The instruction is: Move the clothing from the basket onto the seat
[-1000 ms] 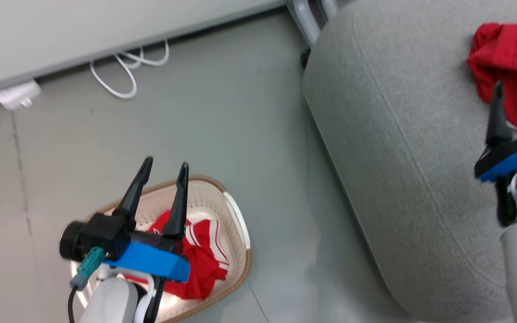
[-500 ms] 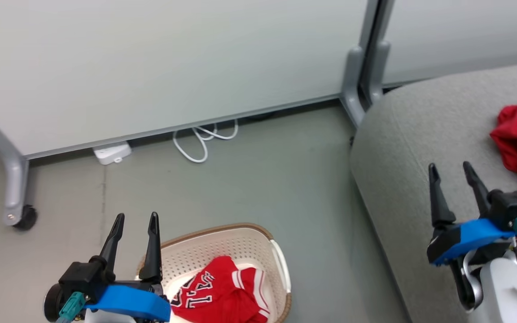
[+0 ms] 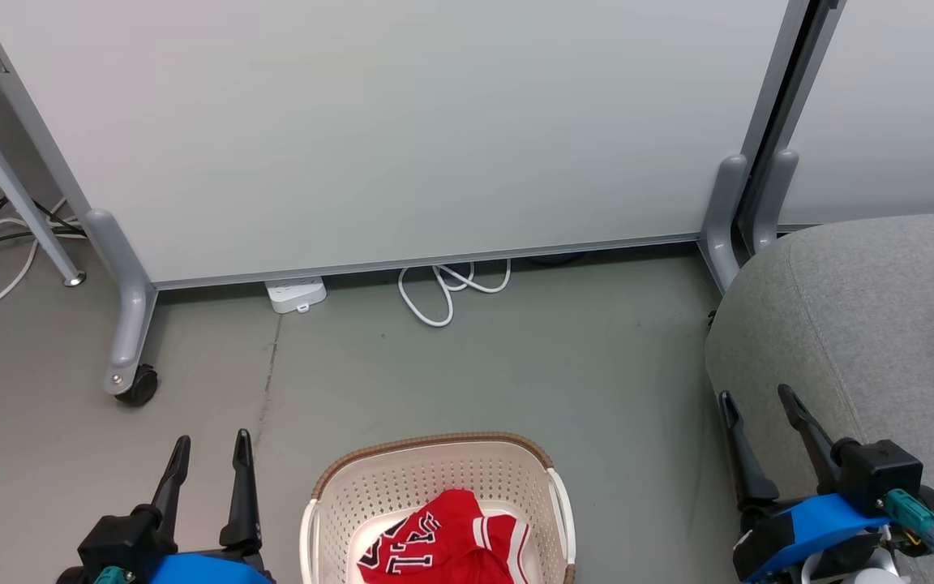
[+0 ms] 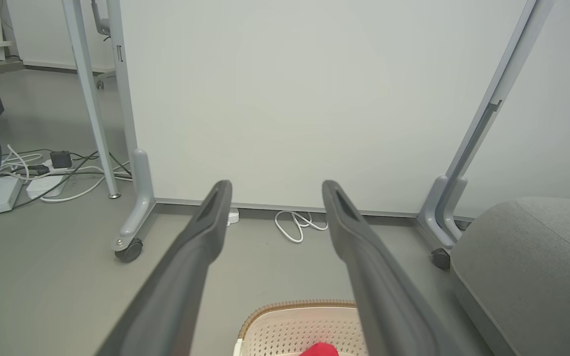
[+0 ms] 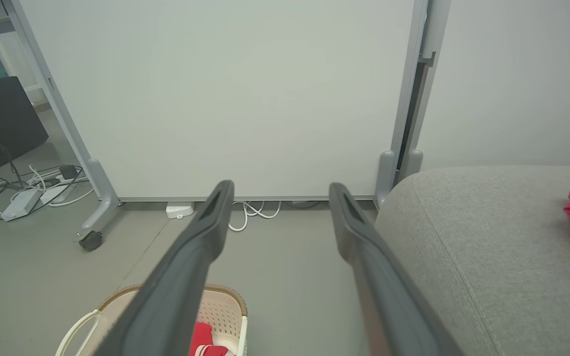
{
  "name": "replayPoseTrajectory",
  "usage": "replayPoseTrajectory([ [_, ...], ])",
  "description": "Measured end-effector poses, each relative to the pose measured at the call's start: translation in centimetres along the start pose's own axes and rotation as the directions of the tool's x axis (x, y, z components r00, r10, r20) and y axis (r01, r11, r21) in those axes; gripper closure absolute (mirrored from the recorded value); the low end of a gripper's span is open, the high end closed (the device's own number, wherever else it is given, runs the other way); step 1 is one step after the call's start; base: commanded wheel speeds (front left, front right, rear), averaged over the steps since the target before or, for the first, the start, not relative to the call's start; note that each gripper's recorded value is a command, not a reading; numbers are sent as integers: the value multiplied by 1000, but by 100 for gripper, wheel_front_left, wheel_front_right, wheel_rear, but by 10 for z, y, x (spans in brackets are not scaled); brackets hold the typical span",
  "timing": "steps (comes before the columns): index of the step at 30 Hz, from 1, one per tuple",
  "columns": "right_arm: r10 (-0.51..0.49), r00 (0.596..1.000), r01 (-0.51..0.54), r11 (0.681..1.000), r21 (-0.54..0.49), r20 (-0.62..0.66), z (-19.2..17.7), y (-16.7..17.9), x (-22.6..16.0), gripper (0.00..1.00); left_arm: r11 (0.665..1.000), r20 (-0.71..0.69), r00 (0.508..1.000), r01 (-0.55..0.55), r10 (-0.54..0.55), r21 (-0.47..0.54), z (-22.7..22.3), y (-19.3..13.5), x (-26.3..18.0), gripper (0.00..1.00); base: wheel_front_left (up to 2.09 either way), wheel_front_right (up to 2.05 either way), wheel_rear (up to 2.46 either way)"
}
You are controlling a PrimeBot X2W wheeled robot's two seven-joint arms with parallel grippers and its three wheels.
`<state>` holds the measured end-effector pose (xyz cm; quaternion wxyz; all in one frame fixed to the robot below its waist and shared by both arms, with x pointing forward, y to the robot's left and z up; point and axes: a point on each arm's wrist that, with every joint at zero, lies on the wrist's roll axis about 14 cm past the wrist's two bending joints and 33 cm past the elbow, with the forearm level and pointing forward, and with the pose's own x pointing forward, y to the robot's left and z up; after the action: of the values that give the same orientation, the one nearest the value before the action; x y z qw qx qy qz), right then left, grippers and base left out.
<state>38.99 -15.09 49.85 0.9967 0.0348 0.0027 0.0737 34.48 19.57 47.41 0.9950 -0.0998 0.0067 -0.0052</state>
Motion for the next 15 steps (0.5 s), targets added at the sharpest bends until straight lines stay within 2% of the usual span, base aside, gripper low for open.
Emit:
replayPoseTrajectory([
  [15, 3, 1000, -3, 1000, 5, -1, 3, 1, -4, 0, 1000, -25, 1000, 12, -12, -4, -8, -5, -1, 0, 0, 0, 0],
])
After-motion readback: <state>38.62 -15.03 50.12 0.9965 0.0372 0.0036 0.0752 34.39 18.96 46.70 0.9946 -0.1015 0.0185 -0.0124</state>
